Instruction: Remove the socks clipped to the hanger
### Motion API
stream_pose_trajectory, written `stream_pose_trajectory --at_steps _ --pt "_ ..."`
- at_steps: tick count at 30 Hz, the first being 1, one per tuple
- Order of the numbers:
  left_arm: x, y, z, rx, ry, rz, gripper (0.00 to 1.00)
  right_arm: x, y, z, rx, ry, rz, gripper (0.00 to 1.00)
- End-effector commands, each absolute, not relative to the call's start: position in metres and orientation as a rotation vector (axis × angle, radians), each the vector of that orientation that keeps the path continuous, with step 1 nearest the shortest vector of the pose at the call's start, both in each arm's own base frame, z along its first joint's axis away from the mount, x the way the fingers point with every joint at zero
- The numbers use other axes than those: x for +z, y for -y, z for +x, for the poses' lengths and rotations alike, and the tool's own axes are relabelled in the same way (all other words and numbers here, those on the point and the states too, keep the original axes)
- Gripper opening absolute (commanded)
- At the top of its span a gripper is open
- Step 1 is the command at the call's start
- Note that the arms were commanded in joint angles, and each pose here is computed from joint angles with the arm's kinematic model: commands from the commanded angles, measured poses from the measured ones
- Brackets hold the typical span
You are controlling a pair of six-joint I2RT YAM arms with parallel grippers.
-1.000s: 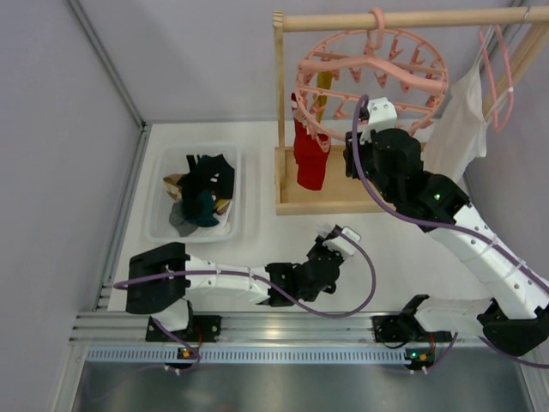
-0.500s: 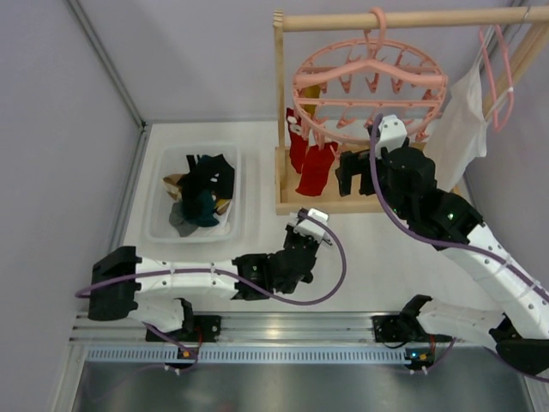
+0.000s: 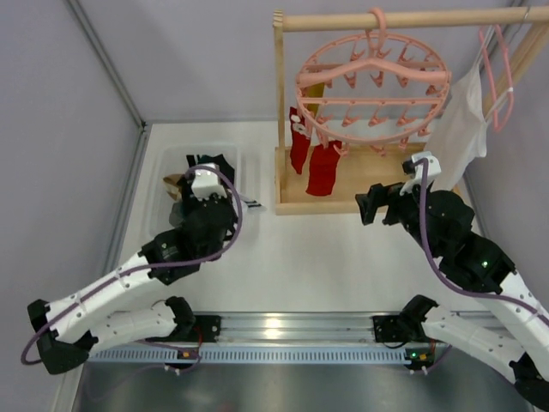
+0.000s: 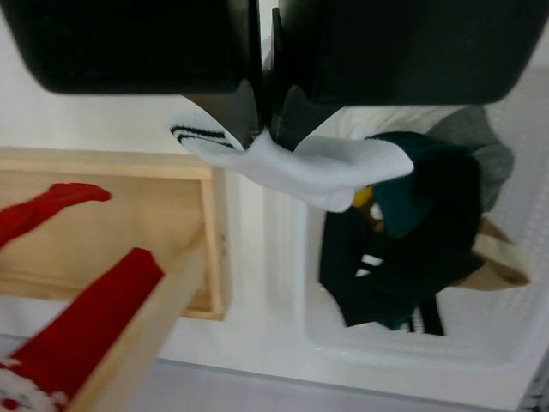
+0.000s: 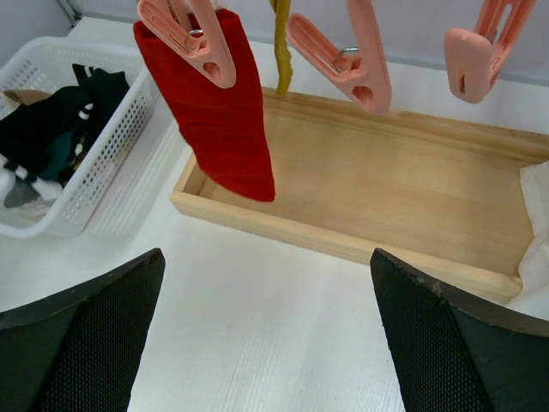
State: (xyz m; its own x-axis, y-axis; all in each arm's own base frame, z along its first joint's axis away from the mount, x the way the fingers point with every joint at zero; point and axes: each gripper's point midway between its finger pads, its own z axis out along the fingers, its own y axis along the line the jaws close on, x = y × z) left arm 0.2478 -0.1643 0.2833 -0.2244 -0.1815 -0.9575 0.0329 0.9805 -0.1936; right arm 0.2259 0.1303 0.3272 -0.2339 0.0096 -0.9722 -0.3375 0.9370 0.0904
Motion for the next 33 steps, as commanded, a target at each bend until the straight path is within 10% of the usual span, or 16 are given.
stream_pose_trajectory --at_steps 1,12,17,33 --pt "0.278 0.125 0.263 -0.144 -1.889 -0.216 0.00 0.338 -0.127 0.225 0.373 -1.733 -0.186 0.99" --pt "0.225 0.027 0.357 -0.093 -2.106 -0.594 0.00 0.336 -0.129 0.210 0.456 -1.713 -0.203 0.99" --pt "0.214 0.023 0.373 -0.038 -2.135 -0.611 0.98 0.327 -0.125 0.206 0.439 -1.728 -0.218 0.99" --pt "0.263 0.149 0.350 -0.291 -1.999 -0.183 0.98 0.327 -0.106 0.180 0.507 -1.675 -0.159 0.99"
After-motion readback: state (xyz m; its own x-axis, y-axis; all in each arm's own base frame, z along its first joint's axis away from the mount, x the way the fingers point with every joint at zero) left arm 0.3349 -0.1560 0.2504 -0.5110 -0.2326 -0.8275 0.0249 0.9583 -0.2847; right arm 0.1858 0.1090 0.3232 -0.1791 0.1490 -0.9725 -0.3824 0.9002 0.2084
